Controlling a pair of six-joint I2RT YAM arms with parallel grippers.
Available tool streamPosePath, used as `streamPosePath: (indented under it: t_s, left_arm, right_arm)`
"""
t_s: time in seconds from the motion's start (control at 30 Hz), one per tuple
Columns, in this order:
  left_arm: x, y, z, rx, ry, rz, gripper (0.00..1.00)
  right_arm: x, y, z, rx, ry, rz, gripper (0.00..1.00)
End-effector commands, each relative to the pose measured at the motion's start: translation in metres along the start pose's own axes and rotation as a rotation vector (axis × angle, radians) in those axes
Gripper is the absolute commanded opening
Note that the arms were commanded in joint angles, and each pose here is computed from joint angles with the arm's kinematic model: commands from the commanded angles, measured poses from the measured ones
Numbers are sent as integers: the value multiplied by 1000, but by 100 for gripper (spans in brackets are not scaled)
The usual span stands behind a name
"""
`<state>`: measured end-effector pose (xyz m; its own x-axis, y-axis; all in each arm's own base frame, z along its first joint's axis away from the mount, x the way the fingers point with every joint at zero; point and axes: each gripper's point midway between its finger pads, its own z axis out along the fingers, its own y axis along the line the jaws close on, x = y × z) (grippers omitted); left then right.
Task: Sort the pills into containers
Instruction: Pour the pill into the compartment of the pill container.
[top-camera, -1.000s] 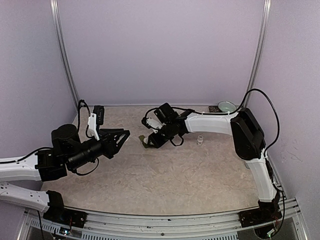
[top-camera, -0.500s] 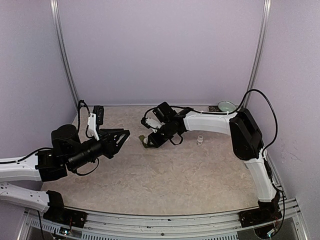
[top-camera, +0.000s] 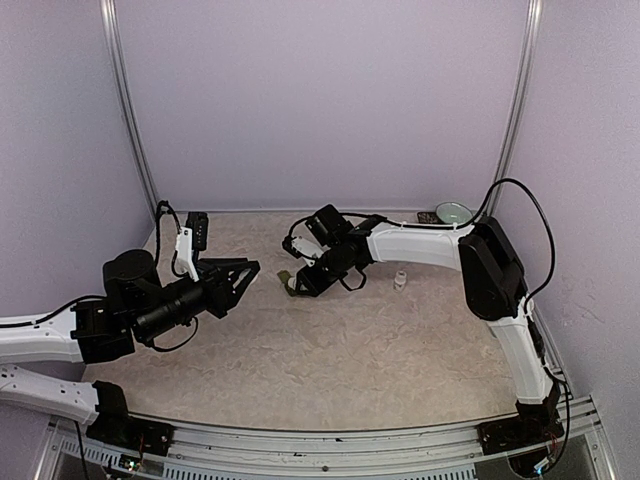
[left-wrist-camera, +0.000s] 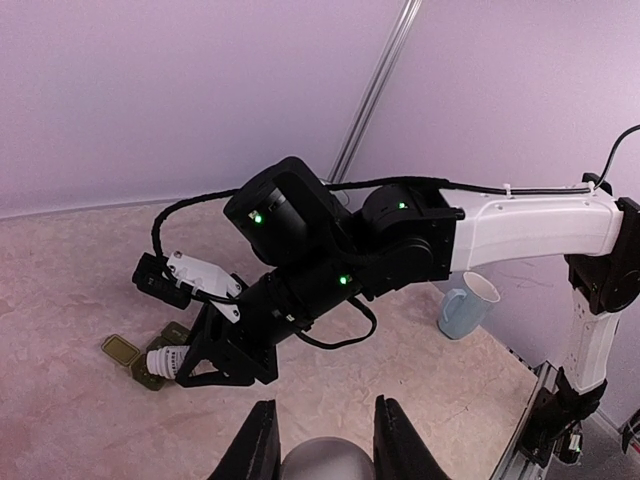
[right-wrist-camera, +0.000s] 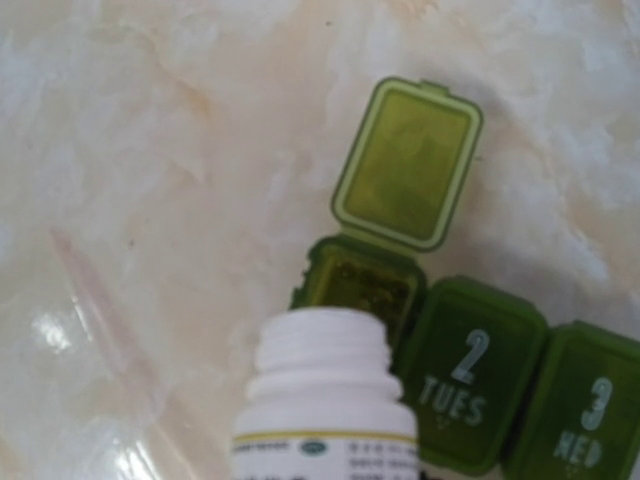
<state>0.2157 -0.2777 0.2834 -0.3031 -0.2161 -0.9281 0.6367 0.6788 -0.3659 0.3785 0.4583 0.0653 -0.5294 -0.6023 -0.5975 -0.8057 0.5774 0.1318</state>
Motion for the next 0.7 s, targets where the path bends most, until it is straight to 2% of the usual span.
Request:
streamPosePath:
  t_s: [0.0,0.67]
  left_arm:
    - [-6,1,-2,1,-30,-8,18]
    - [-8,0,-1,1,-31,-3,18]
  right_arm:
    - [4,3,3,4,18,-12,0]
    - [2,-2,2,35,53,-19,0]
